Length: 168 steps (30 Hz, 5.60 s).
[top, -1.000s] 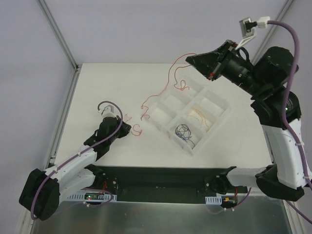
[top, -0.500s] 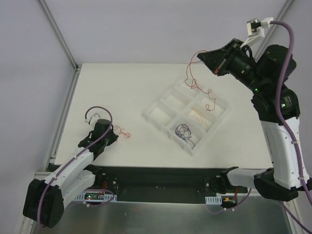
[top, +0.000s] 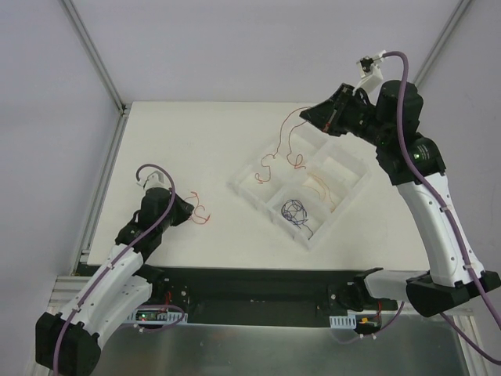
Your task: Untangle the cables
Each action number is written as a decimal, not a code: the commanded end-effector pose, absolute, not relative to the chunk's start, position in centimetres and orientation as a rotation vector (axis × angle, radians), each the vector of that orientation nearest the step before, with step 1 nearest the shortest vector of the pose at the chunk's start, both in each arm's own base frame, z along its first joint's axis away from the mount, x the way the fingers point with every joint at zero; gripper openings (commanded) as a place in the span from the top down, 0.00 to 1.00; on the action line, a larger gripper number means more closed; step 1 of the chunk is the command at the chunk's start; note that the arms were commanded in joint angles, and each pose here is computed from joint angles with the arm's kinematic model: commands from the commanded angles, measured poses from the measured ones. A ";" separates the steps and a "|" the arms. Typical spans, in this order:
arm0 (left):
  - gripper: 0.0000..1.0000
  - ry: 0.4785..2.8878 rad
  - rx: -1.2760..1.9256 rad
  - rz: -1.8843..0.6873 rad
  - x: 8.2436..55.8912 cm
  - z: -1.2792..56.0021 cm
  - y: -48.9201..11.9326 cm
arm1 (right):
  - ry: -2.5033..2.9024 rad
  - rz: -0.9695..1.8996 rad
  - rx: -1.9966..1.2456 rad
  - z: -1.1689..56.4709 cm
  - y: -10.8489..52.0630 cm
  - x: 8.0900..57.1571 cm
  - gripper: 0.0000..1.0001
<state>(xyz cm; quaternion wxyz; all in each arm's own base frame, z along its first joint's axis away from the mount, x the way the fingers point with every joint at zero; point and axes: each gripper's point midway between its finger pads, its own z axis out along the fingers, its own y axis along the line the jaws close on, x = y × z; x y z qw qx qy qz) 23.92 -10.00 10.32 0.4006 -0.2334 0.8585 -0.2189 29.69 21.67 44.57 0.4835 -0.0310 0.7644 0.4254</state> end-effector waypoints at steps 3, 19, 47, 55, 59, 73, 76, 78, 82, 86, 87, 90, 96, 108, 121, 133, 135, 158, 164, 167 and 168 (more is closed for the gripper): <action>1.00 2.135 -0.527 -0.607 24.1 12.5 -10.6 | 1.799 1.115 -0.100 46.1 22.8 30.3 1.00; 1.00 2.109 -0.470 -0.637 24.6 14.6 -11.2 | 1.947 1.267 -0.063 38.8 25.9 31.6 1.00; 1.00 2.096 -0.402 -0.680 24.2 16.5 -11.8 | 2.227 1.183 -0.070 25.8 30.6 33.2 1.00; 1.00 2.082 -0.392 -0.651 24.0 16.9 -11.3 | 2.383 0.920 -0.097 19.4 28.9 34.8 1.00; 1.00 2.089 -0.387 -0.658 24.0 16.9 -11.4 | 2.469 0.853 -0.134 16.5 28.9 34.2 1.00; 1.00 2.082 -0.355 -0.689 24.0 18.0 -12.0 | 2.628 0.538 -0.313 11.7 27.8 32.6 0.95; 1.00 2.081 -0.321 -0.723 24.0 18.8 -12.6 | 2.621 0.489 -0.336 11.8 27.4 32.8 0.79; 1.00 2.075 -0.294 -0.762 23.8 19.6 -13.2 | 2.592 0.474 -0.380 12.7 27.0 32.9 0.62; 1.00 2.069 -0.240 -0.829 23.5 21.0 -14.2 | 2.503 0.457 -0.437 15.8 26.3 32.6 0.38; 1.00 2.081 -0.183 -0.890 23.3 22.0 -15.3 | 2.380 0.490 -0.521 19.1 26.2 31.4 0.27; 1.00 2.085 -0.169 -0.911 23.2 22.2 -15.7 | 2.349 0.536 -0.553 19.6 26.8 30.7 0.26; 1.00 2.100 -0.133 -0.975 23.0 22.7 -16.6 | 2.205 0.757 -0.680 22.0 29.7 27.6 0.23; 1.00 2.124 -0.085 -1.094 22.6 23.2 -18.3 | 1.974 1.066 -0.824 25.6 34.9 22.2 0.21; 1.00 2.197 -0.082 -1.172 22.0 21.6 -19.3 | 2.161 1.400 -0.453 27.3 41.2 22.3 0.29; 1.00 2.193 -0.069 -1.186 21.6 21.5 -19.4 | 2.229 1.391 -0.424 25.8 42.9 22.2 0.91; 0.31 2.119 -0.008 -1.159 21.2 22.8 -18.9 | 2.022 1.276 -0.383 32.8 37.7 24.0 1.00; 0.19 2.075 0.000 -1.127 21.3 23.6 -18.5 | 2.003 1.240 -0.360 33.8 36.4 25.1 1.00; 0.08 2.025 0.015 -1.088 21.1 24.2 -17.8 | 2.175 0.904 -0.218 24.3 31.3 35.5 1.00; 0.08 2.018 0.025 -1.088 20.9 24.3 -17.8 | 2.388 0.805 -0.227 16.3 31.3 35.7 0.99; 0.08 2.020 0.026 -1.084 20.8 24.2 -17.8 | 2.441 0.726 -0.258 14.6 30.8 35.0 0.99; 0.08 2.023 0.023 -1.081 20.9 24.1 -17.7 | 2.446 0.689 -0.272 14.4 30.5 34.8 0.99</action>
